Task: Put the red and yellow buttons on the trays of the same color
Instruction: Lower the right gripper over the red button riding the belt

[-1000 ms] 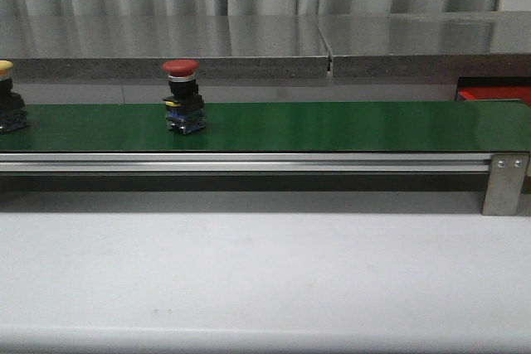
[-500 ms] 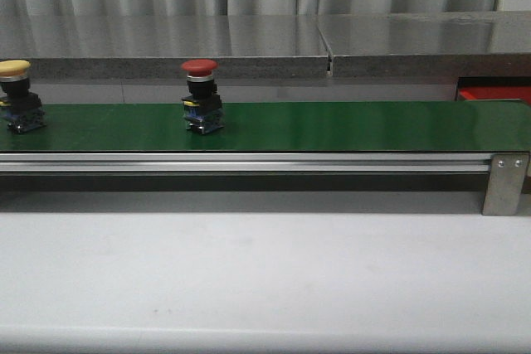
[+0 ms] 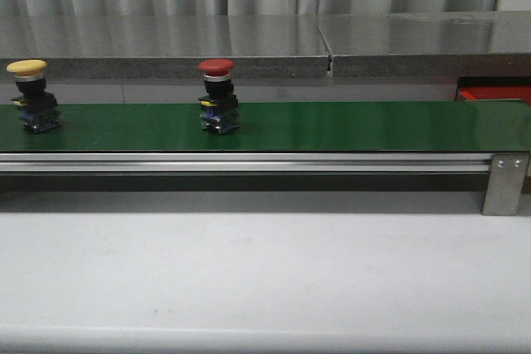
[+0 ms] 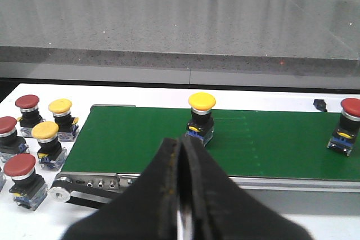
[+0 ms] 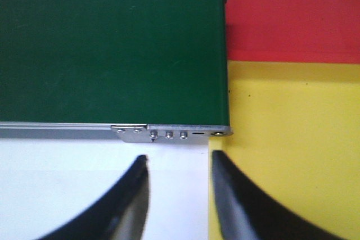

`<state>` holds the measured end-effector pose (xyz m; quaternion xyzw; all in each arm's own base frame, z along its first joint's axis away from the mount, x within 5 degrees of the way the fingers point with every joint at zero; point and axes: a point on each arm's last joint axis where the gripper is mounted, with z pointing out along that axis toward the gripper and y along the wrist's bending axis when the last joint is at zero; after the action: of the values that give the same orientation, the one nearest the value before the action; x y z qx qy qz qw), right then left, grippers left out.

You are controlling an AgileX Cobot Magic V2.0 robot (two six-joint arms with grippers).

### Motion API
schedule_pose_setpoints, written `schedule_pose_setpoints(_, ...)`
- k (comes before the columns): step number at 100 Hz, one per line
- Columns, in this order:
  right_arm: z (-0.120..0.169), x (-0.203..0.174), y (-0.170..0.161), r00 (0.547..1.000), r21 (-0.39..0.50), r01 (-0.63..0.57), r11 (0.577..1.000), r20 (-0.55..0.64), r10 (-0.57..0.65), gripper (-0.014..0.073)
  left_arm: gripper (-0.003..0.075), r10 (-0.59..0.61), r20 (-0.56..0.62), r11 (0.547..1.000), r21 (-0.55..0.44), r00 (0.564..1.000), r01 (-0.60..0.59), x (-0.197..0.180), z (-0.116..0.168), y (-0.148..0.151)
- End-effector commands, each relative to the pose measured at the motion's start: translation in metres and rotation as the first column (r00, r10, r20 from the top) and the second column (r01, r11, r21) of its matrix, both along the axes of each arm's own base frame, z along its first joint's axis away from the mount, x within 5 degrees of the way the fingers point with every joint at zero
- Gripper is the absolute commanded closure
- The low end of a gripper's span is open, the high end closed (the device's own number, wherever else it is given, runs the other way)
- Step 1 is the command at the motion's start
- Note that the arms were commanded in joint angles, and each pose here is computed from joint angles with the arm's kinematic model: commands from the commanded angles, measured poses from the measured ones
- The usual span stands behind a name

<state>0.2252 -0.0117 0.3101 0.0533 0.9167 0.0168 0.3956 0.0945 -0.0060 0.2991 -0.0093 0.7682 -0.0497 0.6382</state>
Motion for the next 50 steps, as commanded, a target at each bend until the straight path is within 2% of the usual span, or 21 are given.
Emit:
schedule_pose_setpoints(1, 0.018, 0.002, 0.0, 0.996, -0.01, -0.001, 1.0, 0.085, 0.002, -0.0001, 0.0741, 0.01, 0.097, 1.0, -0.025, 0.995, -0.007, 0.001, 0.015, 0.0)
schedule_pose_setpoints(7, 0.017, 0.002, 0.0, 0.996, -0.007, -0.001, 1.0, 0.084, 0.002, -0.0073, 0.0741, 0.01, 0.097, 1.0, -0.025, 0.995, -0.007, 0.001, 0.015, 0.0)
schedule_pose_setpoints(20, 0.02, 0.004, 0.002, 0.994, -0.002, -0.02, 1.0, 0.109, 0.02, -0.0034, 0.0741, 0.01, 0.097, 1.0, -0.025, 0.995, -0.007, 0.001, 0.015, 0.0)
schedule_pose_setpoints(34, 0.027, 0.016, 0.016, 0.983, -0.027, -0.156, 0.987, 0.097, 0.158, -0.001, 0.0741, 0.01, 0.097, 1.0, -0.025, 0.995, -0.007, 0.001, 0.015, 0.0)
schedule_pose_setpoints(50, 0.036, 0.044, 0.038, 0.944, -0.034, -0.308, 0.951, 0.114, 0.31, -0.0006, 0.0741, 0.01, 0.097, 1.0, -0.025, 0.995, -0.007, 0.001, 0.015, 0.0)
